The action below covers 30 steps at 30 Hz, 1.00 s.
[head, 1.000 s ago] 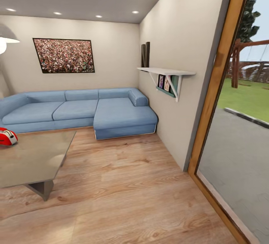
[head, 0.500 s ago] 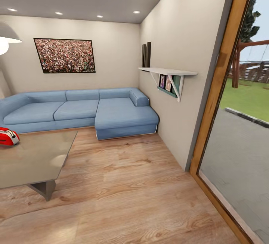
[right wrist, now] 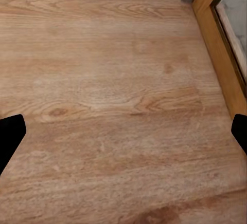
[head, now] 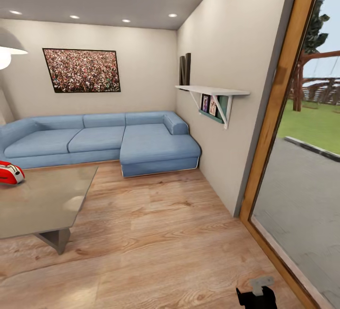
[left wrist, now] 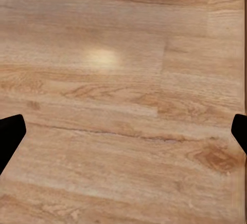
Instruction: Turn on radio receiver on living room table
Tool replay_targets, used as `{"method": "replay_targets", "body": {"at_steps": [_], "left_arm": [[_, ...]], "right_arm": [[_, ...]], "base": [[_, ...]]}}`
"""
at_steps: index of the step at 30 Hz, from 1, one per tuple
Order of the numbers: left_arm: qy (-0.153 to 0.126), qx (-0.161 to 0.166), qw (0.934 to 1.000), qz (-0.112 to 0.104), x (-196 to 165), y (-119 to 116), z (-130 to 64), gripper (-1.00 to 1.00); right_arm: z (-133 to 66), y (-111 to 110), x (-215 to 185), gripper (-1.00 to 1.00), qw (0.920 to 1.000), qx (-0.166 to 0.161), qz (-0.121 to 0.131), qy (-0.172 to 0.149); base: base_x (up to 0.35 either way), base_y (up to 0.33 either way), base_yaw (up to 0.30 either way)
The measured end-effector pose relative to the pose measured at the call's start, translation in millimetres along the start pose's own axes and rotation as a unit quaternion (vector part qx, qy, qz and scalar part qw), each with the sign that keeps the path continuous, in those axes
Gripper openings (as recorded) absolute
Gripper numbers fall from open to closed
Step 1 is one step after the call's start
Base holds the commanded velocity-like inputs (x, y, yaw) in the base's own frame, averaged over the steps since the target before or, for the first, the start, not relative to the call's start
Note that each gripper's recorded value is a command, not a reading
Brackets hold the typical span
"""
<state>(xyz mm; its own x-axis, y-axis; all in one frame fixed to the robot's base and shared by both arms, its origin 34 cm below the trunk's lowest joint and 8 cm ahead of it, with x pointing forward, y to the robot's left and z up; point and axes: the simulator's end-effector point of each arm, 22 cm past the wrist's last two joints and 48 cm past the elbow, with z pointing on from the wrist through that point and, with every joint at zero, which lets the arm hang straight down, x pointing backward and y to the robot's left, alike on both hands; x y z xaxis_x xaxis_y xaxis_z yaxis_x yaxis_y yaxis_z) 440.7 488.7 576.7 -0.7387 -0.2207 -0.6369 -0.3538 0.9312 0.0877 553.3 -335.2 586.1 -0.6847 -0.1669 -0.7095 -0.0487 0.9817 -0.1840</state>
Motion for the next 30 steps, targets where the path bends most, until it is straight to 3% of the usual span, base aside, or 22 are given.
{"method": "replay_targets", "body": {"at_steps": [12, 30], "left_arm": [[0.004, 0.015, 0.9999, -0.007, 4.3, -23.2, -0.1, 1.00], [0.004, 0.015, 0.9999, -0.007, 5.0, -23.2, 0.0, 1.00]], "right_arm": [[0.1, 13.0, -0.9, 1.00, 0.9998, -0.013, -0.016, -0.002], [0.1, 13.7, -1.1, 1.00, 0.9998, -0.014, -0.017, -0.003]], "base": [[0.000, 0.221, 0.008], [0.000, 0.271, 0.278]]}}
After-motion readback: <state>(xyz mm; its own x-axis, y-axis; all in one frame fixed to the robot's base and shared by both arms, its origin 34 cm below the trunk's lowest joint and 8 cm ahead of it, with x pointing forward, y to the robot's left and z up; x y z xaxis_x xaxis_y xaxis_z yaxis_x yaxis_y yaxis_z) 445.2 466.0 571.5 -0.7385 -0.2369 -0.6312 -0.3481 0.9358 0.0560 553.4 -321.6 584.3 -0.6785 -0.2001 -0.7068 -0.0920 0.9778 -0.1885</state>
